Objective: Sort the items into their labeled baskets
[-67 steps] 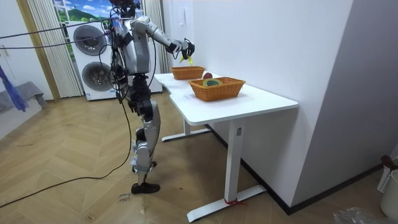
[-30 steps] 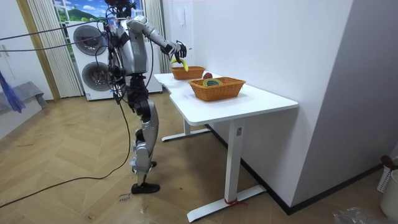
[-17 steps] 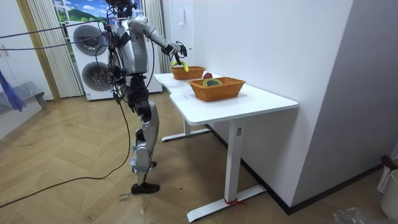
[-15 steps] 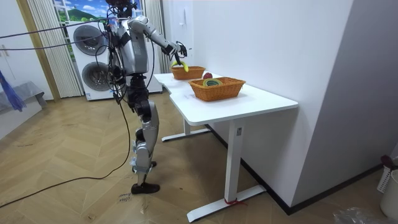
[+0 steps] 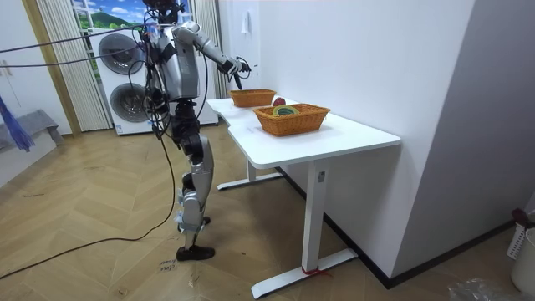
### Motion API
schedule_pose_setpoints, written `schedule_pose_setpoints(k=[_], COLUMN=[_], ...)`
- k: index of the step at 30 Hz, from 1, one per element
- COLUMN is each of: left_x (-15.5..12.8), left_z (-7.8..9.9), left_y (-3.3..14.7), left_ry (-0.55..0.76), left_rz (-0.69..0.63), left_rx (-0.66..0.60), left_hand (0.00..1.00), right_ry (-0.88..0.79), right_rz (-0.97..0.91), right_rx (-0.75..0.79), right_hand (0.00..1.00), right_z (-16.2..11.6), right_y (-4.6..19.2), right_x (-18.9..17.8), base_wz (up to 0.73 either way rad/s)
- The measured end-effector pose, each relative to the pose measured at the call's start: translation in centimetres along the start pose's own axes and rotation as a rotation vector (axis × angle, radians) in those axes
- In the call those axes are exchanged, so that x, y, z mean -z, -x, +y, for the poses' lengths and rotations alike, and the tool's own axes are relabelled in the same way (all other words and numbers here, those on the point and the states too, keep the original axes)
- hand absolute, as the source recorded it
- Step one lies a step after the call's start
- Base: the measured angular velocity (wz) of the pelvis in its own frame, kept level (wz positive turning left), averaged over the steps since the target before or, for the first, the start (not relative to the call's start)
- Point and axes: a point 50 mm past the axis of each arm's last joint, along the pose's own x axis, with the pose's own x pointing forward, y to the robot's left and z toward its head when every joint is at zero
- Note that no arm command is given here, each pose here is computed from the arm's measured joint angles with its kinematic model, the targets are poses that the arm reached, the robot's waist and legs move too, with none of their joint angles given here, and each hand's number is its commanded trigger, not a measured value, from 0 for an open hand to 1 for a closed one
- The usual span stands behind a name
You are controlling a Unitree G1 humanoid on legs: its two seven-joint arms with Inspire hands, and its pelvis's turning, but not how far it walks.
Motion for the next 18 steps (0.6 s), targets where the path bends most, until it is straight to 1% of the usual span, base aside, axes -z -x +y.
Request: schedule_pose_setpoints(k=[7,9,14,18], left_x=[-0.3,-0.4,-0.5,-0.2], left_z=[0.1,0.1,0.2,0.2], left_y=[-0.1,-0.1,-0.2,-0.1], left_ry=[-0.011,-0.019,-0.027,-0.028], left_rz=[-0.017,-0.023,-0.031,-0.017], left_rx=[-0.006,-0.003,-0.005,-0.004], left_hand=[0.0,0.0,0.0,0.0], right_ry=[0.002,0.002,-0.01,-0.056], right_rz=[0.0,-0.003,0.03,0.038], right_rx=[-0.011,-0.034,-0.164,-0.183], right_hand=[0.0,0.0,0.0,0.0], right_z=[0.2,0.6,3.3,3.4], right_y=[0.0,0.0,0.2,0.3], right_x=[0.0,-0.1,0.6,0.9], base_wz=[0.0,0.0,0.0,0.04])
